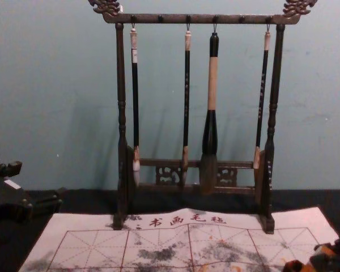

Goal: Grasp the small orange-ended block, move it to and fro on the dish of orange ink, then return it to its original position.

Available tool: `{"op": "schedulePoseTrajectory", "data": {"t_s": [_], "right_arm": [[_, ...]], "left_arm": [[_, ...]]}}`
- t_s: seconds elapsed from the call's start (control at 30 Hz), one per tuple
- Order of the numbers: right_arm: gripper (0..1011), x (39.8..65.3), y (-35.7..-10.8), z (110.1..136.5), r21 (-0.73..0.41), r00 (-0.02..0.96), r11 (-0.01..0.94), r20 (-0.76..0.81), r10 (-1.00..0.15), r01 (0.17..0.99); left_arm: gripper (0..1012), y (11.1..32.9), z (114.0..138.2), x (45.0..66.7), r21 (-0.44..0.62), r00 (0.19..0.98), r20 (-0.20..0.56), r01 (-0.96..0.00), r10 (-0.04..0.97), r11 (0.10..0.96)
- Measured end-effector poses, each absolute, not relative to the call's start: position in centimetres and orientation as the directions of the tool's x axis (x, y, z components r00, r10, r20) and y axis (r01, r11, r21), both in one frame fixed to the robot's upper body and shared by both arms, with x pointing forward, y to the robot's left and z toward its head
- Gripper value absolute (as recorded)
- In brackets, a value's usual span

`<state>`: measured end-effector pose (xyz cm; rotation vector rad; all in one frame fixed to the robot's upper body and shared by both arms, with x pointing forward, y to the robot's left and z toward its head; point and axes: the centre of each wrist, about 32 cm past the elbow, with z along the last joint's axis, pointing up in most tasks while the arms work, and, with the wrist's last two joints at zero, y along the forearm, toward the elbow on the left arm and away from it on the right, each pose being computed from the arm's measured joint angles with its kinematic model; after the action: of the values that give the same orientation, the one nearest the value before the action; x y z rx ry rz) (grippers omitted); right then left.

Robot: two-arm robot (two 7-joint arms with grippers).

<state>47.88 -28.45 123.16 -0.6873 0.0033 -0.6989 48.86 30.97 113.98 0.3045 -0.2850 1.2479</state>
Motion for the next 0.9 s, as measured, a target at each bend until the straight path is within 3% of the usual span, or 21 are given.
{"op": "schedulePoseTrajectory", "data": {"t_s": [0.9], "right_arm": [[111,48.52,-27.5,122.55,-0.612,0.787,0.547,0.217,-0.577,0.571]], "left_arm": [[1001,30.97,113.98,48.86,0.07,0.292,0.374,-0.955,0.88,0.287]]}}
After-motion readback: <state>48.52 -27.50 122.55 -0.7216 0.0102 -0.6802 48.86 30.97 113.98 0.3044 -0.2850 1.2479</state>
